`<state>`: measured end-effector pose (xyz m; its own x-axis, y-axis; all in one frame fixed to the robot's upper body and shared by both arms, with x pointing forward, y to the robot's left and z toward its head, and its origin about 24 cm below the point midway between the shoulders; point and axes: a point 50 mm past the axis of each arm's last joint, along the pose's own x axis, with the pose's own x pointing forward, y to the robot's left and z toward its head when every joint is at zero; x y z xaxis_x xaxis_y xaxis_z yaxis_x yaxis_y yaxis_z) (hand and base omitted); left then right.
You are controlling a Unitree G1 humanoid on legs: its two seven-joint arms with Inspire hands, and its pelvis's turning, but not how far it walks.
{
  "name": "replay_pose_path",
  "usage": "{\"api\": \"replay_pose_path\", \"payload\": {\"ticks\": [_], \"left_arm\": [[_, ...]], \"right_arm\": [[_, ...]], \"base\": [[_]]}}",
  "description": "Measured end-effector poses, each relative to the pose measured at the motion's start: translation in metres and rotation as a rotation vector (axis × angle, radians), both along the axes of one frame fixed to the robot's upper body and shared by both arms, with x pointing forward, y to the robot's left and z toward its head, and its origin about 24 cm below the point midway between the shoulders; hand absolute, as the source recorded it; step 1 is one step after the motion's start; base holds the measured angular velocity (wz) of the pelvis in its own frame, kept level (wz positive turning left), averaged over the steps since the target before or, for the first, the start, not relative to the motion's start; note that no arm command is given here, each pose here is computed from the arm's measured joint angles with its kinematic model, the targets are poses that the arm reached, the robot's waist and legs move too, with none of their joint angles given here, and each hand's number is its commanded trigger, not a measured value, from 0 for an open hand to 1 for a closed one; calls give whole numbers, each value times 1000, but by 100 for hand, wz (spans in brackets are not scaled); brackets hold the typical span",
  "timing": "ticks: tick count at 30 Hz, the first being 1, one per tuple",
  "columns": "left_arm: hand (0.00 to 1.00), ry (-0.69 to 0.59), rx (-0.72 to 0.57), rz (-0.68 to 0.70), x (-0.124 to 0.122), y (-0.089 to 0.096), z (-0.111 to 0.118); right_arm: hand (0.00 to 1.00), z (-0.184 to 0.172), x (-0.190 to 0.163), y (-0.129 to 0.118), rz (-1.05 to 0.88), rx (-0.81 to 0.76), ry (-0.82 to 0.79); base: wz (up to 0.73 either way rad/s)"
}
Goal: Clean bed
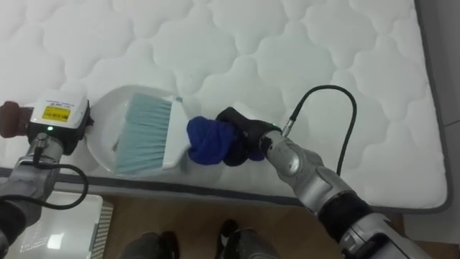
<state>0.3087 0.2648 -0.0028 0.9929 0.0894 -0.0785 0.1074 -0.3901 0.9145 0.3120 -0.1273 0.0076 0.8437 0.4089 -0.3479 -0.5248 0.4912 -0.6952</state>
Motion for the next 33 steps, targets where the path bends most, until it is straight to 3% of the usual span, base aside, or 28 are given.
{"api": "replay_pose_path", "payload": {"ticks": [7, 18, 25, 31, 32, 33], "left_arm": [[100, 27, 1, 17, -8, 4, -8], [100, -23, -31, -11, -13, 4, -10], [100, -80, -165, -16, -32, -5, -28], [100, -162, -327, -11, -66, -17, -44], [100, -164, -354, -8, -71, -21, -47], [100, -164, -370, -1, -74, -21, -49]], "right_arm": [[100, 1, 2, -8, -79, 71, -9], [100, -13, -3, -47, -320, 129, -4], [100, -11, -10, -72, -509, 228, -76], [100, -14, -31, -104, -719, 304, -152], [94, -17, -37, -111, -769, 307, -160], [60, -19, -39, -114, -790, 313, -158]], "base": [[0], [-1], [-2], [-2], [-4], [-9]]}}
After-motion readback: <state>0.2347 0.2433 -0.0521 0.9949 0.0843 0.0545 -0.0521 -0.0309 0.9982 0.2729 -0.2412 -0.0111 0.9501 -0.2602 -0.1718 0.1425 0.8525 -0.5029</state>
